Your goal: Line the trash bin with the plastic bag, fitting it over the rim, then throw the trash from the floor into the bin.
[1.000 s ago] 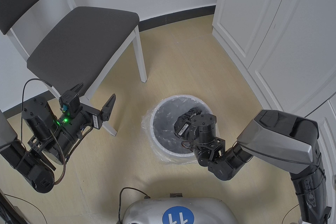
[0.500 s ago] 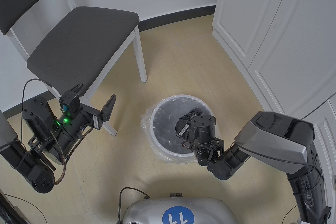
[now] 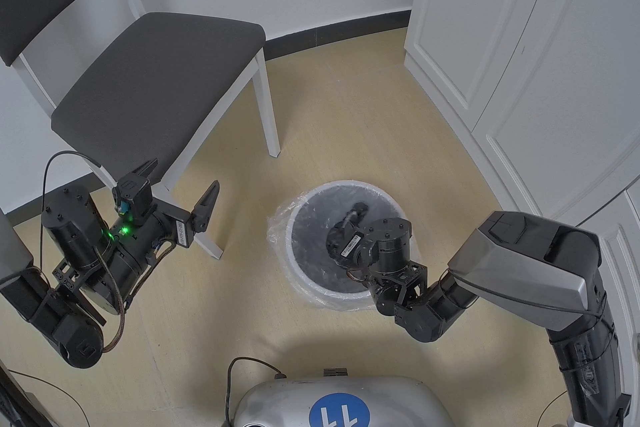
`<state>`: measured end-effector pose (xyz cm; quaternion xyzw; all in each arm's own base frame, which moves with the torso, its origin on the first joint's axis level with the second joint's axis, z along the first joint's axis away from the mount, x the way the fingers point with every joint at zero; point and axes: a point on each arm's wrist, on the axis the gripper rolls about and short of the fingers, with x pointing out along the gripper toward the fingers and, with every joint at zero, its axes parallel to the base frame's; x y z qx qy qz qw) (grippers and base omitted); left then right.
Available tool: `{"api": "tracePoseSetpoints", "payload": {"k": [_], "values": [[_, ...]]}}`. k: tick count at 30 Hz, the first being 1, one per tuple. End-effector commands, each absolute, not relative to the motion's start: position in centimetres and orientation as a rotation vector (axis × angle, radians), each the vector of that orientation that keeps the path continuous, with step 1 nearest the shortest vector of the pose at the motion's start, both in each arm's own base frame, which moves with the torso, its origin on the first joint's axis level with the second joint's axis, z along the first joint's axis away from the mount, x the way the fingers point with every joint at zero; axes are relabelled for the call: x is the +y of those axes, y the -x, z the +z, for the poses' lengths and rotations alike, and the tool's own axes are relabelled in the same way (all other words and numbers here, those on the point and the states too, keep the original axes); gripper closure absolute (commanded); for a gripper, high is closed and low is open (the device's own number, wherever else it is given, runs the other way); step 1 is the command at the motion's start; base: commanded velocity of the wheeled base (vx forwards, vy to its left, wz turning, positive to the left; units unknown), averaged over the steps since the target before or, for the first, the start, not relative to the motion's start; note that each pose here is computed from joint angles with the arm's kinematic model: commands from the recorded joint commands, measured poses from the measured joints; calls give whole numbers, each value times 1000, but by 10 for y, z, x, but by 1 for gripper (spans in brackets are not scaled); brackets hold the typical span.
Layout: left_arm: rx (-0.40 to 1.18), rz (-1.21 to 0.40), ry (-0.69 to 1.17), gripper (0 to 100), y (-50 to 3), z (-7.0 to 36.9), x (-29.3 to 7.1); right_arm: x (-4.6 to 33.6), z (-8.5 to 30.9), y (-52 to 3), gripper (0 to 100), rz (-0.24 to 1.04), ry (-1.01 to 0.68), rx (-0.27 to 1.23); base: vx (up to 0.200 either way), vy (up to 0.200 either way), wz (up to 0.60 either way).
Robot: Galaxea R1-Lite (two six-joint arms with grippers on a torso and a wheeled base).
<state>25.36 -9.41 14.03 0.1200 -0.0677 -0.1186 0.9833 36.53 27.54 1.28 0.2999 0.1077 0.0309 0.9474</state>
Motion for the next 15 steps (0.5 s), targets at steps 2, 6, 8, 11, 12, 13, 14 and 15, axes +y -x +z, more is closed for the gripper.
{"api": "tracePoseSetpoints", "payload": {"k": [2, 6, 8, 11, 12, 13, 14, 15], "values": [[-133, -238, -243, 0, -254, 140, -94, 276, 20, -364, 0, 67, -618, 207, 0, 0, 0], [-135, -238, -242, 0, -254, 140, -94, 276, 33, -362, 0, 74, -630, 188, 0, 0, 0], [-135, -236, -242, 0, -254, 140, -94, 275, 36, -361, 0, 76, -634, 183, 0, 0, 0], [-135, -236, -242, 0, -254, 140, -94, 275, 40, -360, 0, 80, -636, 179, 0, 0, 0], [-135, -238, -242, 0, -254, 140, -94, 273, 44, -358, 0, 82, -634, 175, 0, 0, 0], [-135, -236, -242, 0, -254, 140, -94, 273, 45, -357, 0, 82, -630, 175, 0, 0, 0], [-135, -236, -242, 0, -254, 140, -94, 271, 48, -355, 0, 84, -615, 171, 0, 0, 0], [-133, -236, -243, 0, -254, 140, -94, 269, 51, -353, 0, 87, -588, 169, 0, 0, 0]]}}
